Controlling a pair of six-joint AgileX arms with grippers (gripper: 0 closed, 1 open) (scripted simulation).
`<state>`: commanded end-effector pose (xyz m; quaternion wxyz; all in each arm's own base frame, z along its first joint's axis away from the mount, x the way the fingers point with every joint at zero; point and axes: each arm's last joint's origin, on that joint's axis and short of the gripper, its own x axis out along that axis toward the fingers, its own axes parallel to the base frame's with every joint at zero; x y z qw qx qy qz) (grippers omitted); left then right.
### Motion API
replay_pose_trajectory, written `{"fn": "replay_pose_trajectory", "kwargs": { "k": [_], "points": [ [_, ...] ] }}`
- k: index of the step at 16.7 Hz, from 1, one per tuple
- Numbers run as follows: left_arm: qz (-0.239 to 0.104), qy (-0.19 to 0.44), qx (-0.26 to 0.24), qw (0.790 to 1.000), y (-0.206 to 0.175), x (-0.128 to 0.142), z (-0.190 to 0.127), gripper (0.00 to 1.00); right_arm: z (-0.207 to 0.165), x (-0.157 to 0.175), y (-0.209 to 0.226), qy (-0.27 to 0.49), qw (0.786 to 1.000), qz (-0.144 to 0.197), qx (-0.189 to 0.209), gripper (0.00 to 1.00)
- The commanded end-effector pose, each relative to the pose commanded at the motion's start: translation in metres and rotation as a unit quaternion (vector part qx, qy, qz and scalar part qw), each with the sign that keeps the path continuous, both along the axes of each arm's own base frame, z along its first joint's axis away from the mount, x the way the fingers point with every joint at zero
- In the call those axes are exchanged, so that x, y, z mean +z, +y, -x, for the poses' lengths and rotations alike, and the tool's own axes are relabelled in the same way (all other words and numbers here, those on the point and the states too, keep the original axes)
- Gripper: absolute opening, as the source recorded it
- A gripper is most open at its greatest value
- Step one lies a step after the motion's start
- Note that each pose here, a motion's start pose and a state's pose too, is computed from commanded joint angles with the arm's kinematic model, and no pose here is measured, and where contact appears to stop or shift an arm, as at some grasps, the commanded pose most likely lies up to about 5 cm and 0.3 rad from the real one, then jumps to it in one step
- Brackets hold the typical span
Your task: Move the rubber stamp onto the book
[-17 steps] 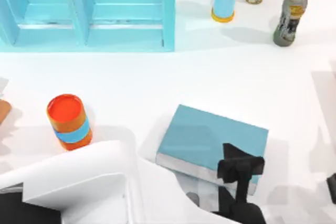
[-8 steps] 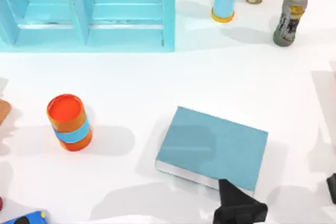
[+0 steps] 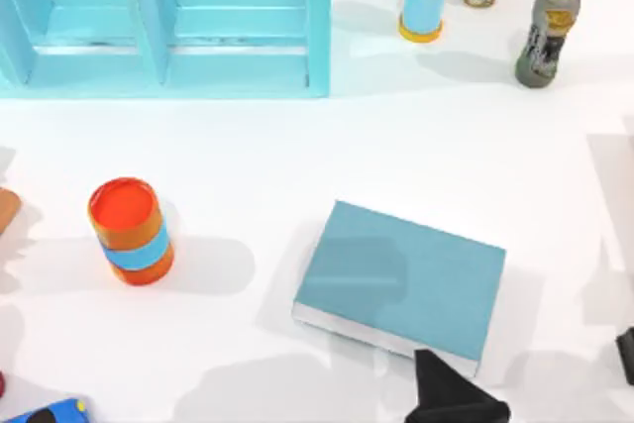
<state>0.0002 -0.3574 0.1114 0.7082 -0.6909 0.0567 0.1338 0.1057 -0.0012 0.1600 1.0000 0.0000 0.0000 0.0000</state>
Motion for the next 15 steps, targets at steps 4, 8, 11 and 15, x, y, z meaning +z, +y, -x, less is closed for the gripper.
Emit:
{"fn": "replay_pose_trajectory", "kwargs": {
  "k": [4, 8, 11, 15],
  "points": [
    [-0.002, 0.005, 0.008, 1.000, 0.002, 0.003, -0.007, 1.00, 0.000, 0.000, 0.000, 0.000, 1.000, 0.000, 0.000, 1.00],
    [-0.019, 0.043, 0.043, 0.998, 0.014, 0.022, -0.041, 1.00, 0.000, 0.000, 0.000, 0.000, 1.000, 0.000, 0.000, 1.00],
    [-0.043, 0.094, 0.071, 0.992, 0.037, 0.045, -0.080, 1.00, 0.000, 0.000, 0.000, 0.000, 1.000, 0.000, 0.000, 1.00],
    [-0.083, 0.180, 0.072, 0.977, 0.089, 0.079, -0.132, 1.00, 0.000, 0.000, 0.000, 0.000, 1.000, 0.000, 0.000, 1.00]
  ]
}}
